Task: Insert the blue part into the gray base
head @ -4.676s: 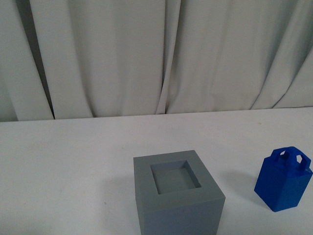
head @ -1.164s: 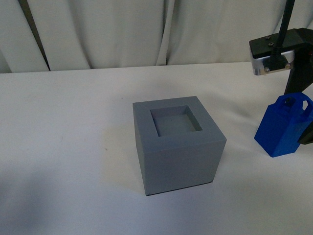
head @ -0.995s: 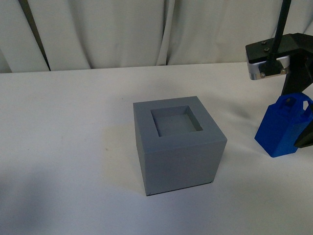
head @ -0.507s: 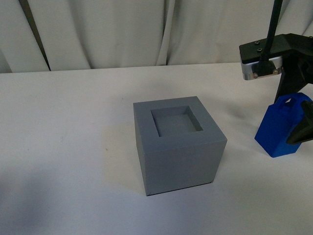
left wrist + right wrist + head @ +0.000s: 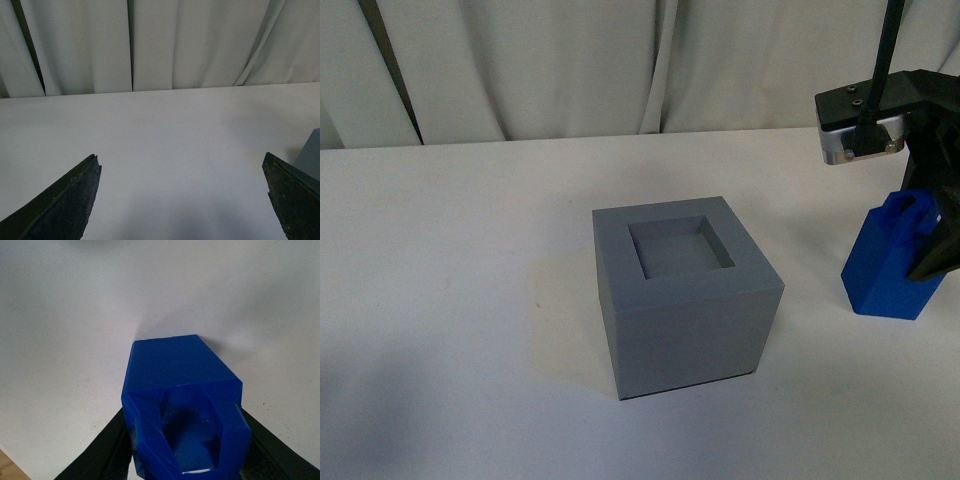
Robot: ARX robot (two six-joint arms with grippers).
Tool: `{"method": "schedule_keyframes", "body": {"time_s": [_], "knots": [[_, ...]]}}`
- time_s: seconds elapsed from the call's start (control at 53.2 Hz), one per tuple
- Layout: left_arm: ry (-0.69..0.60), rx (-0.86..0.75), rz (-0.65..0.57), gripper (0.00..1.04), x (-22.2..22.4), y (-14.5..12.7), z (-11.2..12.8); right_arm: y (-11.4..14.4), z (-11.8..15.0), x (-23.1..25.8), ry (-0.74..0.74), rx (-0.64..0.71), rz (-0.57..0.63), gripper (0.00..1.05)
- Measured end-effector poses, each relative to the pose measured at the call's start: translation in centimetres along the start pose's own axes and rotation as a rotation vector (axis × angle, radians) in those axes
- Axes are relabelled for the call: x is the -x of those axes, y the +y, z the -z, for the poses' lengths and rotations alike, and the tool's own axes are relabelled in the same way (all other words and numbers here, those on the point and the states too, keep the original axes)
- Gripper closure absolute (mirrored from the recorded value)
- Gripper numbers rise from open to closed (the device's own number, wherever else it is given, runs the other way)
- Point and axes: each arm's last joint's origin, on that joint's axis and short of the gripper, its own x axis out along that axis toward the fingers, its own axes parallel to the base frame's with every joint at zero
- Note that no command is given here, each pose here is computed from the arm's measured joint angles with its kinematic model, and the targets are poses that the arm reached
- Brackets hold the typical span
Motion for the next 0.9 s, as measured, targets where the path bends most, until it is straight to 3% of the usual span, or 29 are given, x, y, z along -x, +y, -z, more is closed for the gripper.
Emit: {"method": "schedule_keyframes", "body": {"time_s": [0.357, 0.638, 0.901], "knots": [[0.0, 0.0, 0.0, 0.06, 0.0, 0.0, 0.0, 0.0, -1.4, 3.5, -0.054, 0.025, 0.023, 0.57], [0.0, 0.0, 0.0, 0.06, 0.0, 0.0, 0.0, 1.8, -5.3, 7.9, -0.172, 0.095, 0.048, 0.57], [0.0, 0.0, 0.0, 0.06, 0.0, 0.0, 0.0, 4.1, -9.0, 8.8, -0.233, 0.156, 0.04, 0.57]]}}
